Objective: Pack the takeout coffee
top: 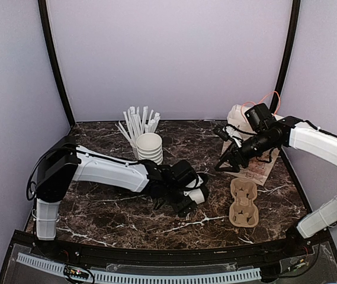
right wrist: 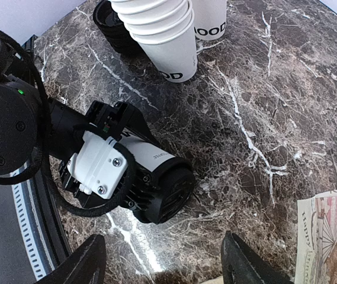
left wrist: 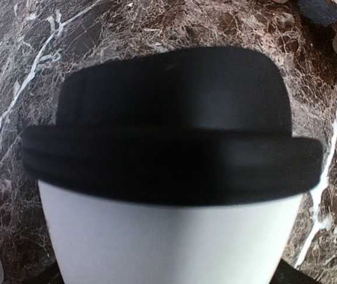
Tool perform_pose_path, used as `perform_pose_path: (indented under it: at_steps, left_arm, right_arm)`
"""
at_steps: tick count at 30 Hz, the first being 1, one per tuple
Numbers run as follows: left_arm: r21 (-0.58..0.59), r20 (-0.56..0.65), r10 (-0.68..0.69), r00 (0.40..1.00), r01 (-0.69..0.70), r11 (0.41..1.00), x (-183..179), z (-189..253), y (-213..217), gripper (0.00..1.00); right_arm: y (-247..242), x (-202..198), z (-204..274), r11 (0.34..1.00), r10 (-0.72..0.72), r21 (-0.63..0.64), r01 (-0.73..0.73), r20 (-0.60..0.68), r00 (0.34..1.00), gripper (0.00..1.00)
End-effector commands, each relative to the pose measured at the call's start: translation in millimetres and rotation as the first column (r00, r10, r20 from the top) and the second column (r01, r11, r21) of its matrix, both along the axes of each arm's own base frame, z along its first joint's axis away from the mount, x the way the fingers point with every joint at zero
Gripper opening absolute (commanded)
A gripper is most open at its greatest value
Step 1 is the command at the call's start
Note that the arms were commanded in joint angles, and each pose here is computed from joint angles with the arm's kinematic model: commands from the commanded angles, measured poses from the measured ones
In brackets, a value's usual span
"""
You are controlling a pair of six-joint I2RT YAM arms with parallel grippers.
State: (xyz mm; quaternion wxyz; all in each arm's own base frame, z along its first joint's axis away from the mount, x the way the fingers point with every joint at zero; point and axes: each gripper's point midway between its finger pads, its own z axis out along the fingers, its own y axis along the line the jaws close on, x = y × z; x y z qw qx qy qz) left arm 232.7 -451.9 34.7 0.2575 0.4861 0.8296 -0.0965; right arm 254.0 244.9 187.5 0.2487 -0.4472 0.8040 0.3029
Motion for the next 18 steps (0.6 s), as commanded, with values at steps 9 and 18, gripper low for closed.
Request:
perform_pose_path:
  at_steps: [9,18]
  left_arm:
    - [-0.363,0.085,0.040,0.996,-0.007,0.932,-9,71,7,0.77]
    - [-0.616,0.108,0.038,0.993,0.037,0.787,-17,104,-5,0.77]
  right_arm:
    - [6,-12,8,0.996,0.071,0.056,-0.070,-0.017,0.997,0.68]
    - [29,-41,6,0.973,0.229,0.008,-0.229,0.012,0.973,0.69]
